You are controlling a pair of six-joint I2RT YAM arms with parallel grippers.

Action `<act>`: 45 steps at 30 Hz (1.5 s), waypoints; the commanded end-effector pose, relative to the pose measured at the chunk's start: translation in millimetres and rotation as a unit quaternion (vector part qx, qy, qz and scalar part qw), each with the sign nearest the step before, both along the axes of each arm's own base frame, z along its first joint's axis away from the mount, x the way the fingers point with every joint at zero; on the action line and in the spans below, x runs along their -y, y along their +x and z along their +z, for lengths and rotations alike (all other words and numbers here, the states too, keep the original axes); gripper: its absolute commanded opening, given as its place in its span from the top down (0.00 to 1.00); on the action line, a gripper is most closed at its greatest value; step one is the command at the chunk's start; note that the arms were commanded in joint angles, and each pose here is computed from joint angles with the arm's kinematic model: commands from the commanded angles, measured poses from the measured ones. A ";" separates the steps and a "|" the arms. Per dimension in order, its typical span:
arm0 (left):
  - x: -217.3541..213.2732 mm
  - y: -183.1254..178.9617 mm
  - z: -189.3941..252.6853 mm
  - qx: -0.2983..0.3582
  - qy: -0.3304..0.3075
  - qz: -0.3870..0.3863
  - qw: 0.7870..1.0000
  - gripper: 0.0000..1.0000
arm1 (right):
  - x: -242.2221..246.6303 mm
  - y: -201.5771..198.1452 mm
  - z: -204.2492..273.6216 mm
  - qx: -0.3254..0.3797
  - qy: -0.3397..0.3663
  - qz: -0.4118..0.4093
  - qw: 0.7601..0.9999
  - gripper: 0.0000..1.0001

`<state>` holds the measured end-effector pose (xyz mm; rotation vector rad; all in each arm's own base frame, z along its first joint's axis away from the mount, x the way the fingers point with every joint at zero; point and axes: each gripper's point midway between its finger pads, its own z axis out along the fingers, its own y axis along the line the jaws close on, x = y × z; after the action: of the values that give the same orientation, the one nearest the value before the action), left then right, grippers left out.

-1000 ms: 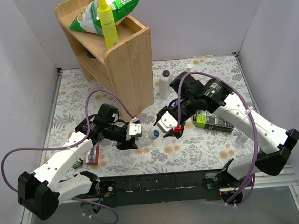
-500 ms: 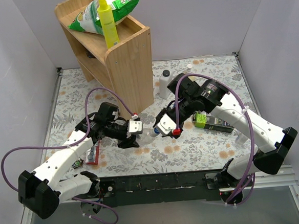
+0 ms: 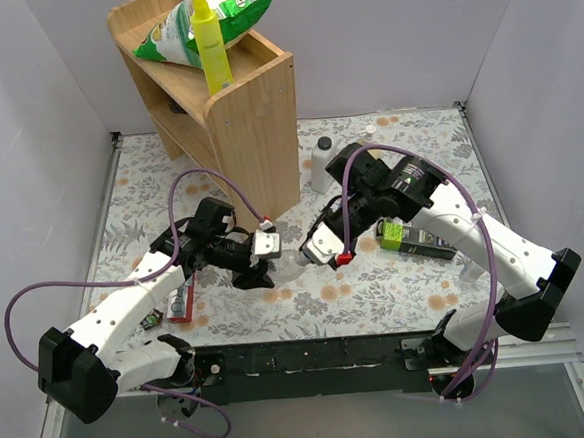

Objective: Screw on the bottle caps

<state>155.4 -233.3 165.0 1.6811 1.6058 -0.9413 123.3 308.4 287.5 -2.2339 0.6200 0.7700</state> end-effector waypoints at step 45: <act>23.6 15.7 50.3 -0.016 -0.110 0.044 0.993 1.00 | -25.7 31.0 0.3 -0.078 0.097 -0.188 0.974 0.99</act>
<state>158.4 -237.2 162.3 1.5442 1.7361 -1.0054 139.0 311.2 264.3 -1.9839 0.9203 0.7495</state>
